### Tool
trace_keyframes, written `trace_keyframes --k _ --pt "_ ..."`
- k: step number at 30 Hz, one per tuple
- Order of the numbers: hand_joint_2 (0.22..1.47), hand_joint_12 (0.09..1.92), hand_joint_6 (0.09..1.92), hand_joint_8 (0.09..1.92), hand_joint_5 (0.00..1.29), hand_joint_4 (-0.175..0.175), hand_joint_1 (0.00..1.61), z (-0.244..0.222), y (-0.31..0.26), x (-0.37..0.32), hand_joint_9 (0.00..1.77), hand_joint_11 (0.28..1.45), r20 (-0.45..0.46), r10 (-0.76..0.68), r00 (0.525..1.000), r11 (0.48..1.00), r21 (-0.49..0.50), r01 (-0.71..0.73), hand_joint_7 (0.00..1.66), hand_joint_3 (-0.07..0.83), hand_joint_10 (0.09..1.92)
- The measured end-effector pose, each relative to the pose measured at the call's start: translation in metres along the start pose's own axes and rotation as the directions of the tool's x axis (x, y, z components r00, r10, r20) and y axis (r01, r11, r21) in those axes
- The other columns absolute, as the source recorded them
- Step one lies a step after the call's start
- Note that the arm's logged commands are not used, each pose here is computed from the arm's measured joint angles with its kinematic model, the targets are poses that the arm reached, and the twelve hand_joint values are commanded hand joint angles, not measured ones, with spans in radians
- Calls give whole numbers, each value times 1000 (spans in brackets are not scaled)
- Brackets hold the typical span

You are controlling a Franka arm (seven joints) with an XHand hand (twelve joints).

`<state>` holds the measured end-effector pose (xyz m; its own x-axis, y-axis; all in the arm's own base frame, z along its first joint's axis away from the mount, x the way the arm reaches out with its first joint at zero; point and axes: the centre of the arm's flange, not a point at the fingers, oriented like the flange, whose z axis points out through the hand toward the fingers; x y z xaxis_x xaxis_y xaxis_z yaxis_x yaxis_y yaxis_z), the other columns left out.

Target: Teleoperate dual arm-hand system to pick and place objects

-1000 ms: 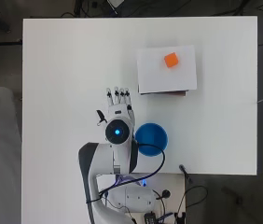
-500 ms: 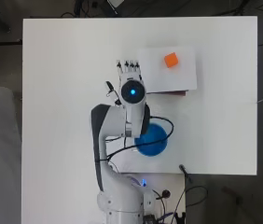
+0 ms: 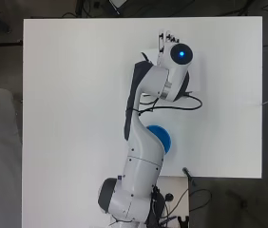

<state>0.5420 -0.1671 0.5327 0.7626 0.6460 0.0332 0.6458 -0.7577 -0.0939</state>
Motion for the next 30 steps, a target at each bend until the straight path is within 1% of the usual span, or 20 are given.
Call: trace_keyframes --k 5,10,13,17,24,25,26,27,28,29,30 --pt "1011 87 87 87 48 29 119 39 56 -11 371 491 9 53 999 997 51 -53 160 -6 87" --pt "1013 87 87 87 25 13 103 78 86 -21 347 478 34 78 996 991 103 -81 162 -2 87" --pt "1009 87 87 87 11 7 94 93 87 -27 328 461 43 80 996 988 130 -85 159 -3 87" --pt "998 87 87 87 24 2 81 97 86 -32 352 456 44 76 996 988 134 -81 191 -6 87" --pt "1014 87 87 87 38 0 132 146 85 -41 380 444 96 69 993 979 183 -86 240 1 87" --pt "1008 87 87 87 50 -2 164 147 87 -42 401 453 97 70 993 979 182 -87 266 0 87" --pt "1090 87 87 87 245 33 332 147 89 -43 490 491 95 71 993 980 181 -87 379 6 87" --pt "1150 366 504 491 459 34 656 150 91 -44 700 578 93 72 993 979 185 -88 568 4 469" --pt "1187 915 1062 1088 598 85 889 156 93 -47 1023 792 87 73 993 977 195 -89 847 2 1064" --pt "1206 1320 1461 1491 681 126 1009 163 94 -48 1273 961 76 74 994 975 203 -88 1072 1 1468" --pt "1212 1558 1688 1717 729 151 1068 168 95 -50 1419 1058 62 71 996 975 206 -83 1203 -1 1696"
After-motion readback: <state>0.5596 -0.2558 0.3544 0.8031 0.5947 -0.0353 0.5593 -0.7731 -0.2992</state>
